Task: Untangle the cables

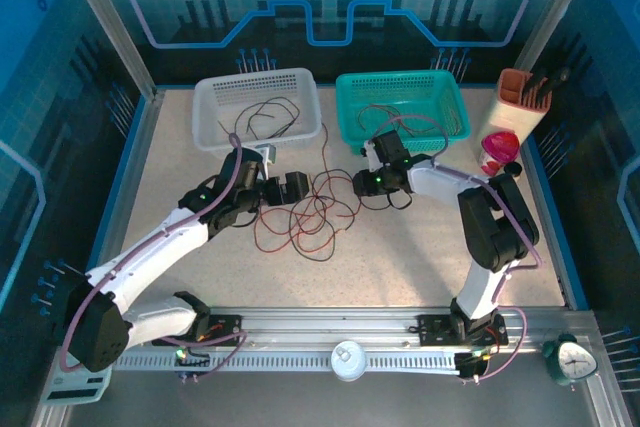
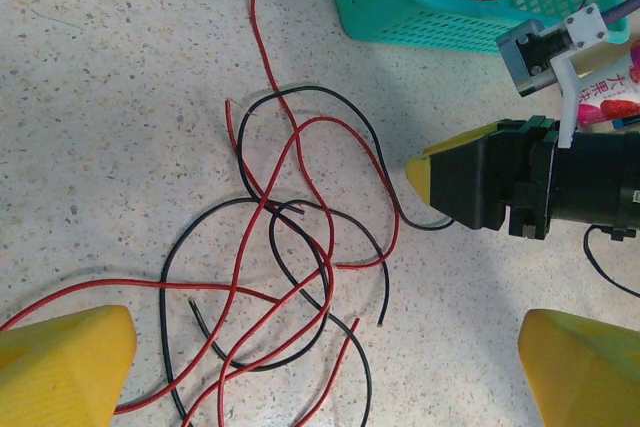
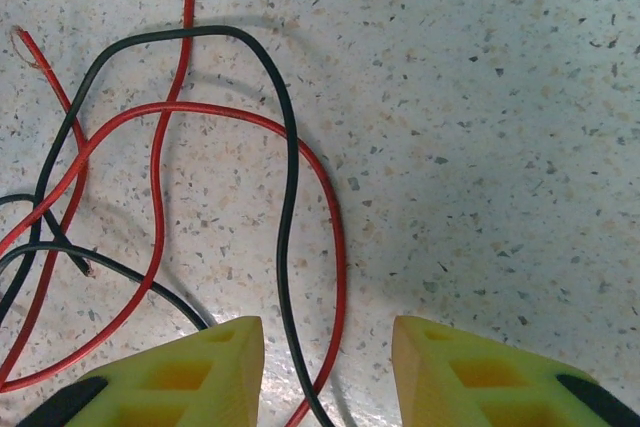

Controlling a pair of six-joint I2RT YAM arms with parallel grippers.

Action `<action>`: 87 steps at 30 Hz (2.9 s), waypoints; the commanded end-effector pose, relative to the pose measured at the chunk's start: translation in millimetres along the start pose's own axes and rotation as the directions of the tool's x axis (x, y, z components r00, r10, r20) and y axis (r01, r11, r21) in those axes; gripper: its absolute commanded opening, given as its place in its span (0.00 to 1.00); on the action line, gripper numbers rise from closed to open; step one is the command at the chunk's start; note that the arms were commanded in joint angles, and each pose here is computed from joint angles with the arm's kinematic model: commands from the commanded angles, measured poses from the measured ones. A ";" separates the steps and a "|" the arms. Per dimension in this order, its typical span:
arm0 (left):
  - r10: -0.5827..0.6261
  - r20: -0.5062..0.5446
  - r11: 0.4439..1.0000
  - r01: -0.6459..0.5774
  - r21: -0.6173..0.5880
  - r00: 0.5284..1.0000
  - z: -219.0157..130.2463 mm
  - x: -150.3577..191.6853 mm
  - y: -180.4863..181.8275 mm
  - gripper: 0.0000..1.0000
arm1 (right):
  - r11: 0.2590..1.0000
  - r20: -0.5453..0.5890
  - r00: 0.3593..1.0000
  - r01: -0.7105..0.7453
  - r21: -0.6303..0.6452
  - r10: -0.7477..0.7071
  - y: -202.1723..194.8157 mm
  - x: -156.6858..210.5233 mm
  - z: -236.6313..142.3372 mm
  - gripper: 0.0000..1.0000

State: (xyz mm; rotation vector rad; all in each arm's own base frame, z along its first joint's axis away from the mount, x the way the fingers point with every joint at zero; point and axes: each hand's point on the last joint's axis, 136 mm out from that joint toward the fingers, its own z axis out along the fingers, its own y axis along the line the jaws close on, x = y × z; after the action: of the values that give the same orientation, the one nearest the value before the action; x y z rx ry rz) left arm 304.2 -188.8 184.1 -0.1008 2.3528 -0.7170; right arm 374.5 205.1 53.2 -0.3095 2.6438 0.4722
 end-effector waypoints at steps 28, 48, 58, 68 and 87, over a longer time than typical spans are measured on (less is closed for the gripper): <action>-0.007 0.037 0.999 0.006 0.046 0.999 -4.7 -11.2 -15.6 0.99 | 0.997 -0.023 0.998 0.066 0.034 -0.065 9.4 0.2 26.1 0.06; 0.025 0.057 0.998 -0.029 0.063 0.998 -7.2 -17.9 -21.6 0.99 | 0.986 0.220 0.971 0.122 -0.114 -0.095 65.2 -51.0 -98.6 0.00; 0.116 0.139 0.985 -0.132 0.110 0.983 -14.5 -46.7 -46.0 0.99 | 0.940 0.426 0.895 0.252 -0.230 -0.136 126.6 -89.1 -215.0 0.00; 0.171 0.249 0.959 -0.219 0.179 0.953 -32.4 -90.1 -86.5 0.99 | 0.881 0.592 0.794 0.370 -0.294 -0.136 175.9 -111.5 -309.3 0.00; 0.176 0.361 0.898 -0.299 0.322 0.916 -68.2 -125.8 -147.7 0.97 | 0.788 0.758 0.646 0.514 -0.339 -0.096 229.8 -124.5 -413.6 0.00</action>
State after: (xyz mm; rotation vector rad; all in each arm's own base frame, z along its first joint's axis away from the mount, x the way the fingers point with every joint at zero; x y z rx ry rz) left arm 344.6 -238.9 357.2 0.1693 1.8966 -0.8932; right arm 278.8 279.2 495.8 -0.6035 1.6790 0.9342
